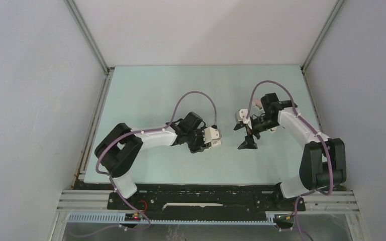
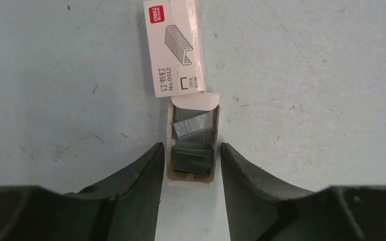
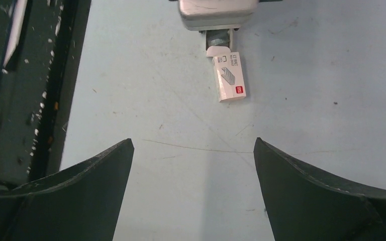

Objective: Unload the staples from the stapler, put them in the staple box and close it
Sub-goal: Close the staple box at the center of the board.

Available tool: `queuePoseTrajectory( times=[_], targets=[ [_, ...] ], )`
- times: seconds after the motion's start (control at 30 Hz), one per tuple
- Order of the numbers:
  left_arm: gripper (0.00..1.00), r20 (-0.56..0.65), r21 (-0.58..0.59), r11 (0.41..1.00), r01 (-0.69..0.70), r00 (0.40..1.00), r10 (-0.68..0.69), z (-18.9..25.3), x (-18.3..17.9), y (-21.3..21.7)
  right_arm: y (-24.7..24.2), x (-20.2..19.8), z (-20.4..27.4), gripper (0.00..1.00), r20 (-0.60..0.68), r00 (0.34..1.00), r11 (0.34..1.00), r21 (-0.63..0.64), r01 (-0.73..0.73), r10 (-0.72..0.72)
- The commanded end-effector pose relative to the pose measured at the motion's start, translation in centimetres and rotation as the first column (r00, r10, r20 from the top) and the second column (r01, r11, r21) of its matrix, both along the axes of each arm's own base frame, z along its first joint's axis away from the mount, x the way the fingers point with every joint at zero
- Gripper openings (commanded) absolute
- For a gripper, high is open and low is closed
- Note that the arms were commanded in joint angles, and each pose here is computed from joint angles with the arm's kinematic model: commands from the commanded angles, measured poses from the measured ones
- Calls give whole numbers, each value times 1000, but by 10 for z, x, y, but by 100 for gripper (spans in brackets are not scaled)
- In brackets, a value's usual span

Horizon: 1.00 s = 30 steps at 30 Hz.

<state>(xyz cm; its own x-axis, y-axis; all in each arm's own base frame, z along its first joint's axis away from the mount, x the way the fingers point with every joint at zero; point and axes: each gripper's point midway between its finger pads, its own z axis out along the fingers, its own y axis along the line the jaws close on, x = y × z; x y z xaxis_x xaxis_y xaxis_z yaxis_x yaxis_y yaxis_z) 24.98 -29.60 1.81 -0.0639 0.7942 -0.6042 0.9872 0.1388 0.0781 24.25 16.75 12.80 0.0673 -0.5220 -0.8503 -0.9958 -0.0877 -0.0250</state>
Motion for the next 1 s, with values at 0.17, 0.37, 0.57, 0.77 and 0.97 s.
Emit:
queuePoseTrajectory(
  times=[0.17,0.37,0.57,0.77,0.97],
  targets=[
    [63,-11,-136,962,-237,971,237,16,4,-4,23,13,-15,100,111,976,980,-95,-175,186],
    [66,54,-311,889,-335,928,369,32,12,4,43,20,-25,100,53,989,985,-120,-128,135],
    [65,119,-428,872,-235,942,313,36,5,-1,55,30,-50,99,56,992,967,-238,-93,109],
    [64,137,-444,878,-179,955,264,30,8,-12,69,50,-60,100,119,987,961,-268,-71,106],
    [60,93,-437,887,-148,973,209,15,-3,-12,75,54,-71,99,76,990,950,-300,-89,117]
  ],
)
